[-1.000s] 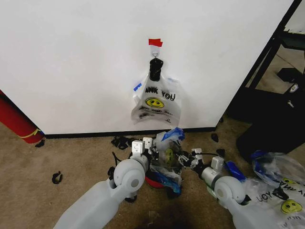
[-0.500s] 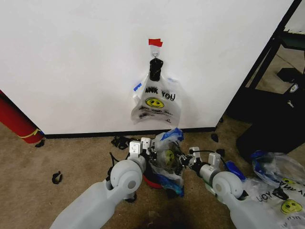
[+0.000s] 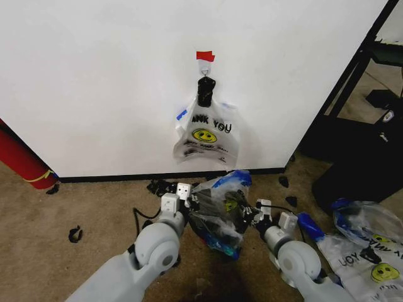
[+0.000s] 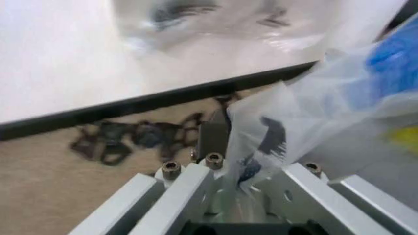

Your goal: Pick up the garbage bag from the wall and place it over the trash bin.

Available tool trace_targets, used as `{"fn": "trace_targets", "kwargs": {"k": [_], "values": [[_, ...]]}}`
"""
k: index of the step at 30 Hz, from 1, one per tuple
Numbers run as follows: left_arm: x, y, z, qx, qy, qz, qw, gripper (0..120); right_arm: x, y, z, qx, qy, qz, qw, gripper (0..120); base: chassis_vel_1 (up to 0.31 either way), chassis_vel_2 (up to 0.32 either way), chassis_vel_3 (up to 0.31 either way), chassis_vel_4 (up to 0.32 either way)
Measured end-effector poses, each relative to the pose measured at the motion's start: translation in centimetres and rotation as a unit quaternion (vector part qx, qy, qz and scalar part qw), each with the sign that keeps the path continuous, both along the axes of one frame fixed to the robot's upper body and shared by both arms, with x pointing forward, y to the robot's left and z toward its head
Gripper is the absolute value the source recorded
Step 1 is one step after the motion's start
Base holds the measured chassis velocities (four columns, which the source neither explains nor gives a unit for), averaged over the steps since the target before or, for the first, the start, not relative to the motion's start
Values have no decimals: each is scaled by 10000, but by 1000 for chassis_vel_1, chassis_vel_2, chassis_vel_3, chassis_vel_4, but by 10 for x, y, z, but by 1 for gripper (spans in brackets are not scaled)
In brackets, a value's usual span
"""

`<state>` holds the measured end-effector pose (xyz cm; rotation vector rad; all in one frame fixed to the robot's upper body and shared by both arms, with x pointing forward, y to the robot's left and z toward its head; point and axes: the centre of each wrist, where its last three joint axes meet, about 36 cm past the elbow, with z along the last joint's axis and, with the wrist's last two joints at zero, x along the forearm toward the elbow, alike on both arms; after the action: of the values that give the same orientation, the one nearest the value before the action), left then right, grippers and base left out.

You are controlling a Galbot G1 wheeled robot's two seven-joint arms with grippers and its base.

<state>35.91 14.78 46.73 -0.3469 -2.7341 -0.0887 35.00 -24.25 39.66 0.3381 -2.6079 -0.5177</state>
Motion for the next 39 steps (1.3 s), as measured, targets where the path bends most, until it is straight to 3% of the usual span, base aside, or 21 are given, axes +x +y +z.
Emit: {"fn": "trace_targets", "kwargs": {"k": [8,18,21,29,32,33,35,37,39], "values": [[-3,29,-31,422,130,102,9990,0,-10,-30,29,255,-58,593,9979,1,0,0,0,0],[-23,36,-39,204,213,-319,9991,1,-8,-35,35,660,-172,627,9957,1,0,0,0,0],[-32,40,-30,152,20,-493,9987,13,-4,-34,25,597,-280,373,9971,1,0,0,0,0],[-41,58,-26,568,-647,-916,9921,41,9,-40,-2,-148,-701,-54,9974,1,0,0,0,0],[-38,61,-29,526,-1290,-1359,9809,54,8,-40,-8,-378,-870,31,9955,1,0,0,0,0],[-38,61,-29,526,-1290,-1359,9809,54,8,-40,-8,-378,-870,31,9955,1,0,0,0,0],[-34,59,-33,503,-1680,-1731,9692,63,4,-37,-10,-550,-1015,186,9931,1,0,0,0,0],[-30,55,-41,537,-1852,-1944,9618,73,0,-33,-10,-748,-1246,381,9886,1,0,0,0,0],[-25,50,-47,498,-1892,-1960,9609,80,-4,-30,-8,-892,-1425,593,9840,1,0,0,0,0]]}}
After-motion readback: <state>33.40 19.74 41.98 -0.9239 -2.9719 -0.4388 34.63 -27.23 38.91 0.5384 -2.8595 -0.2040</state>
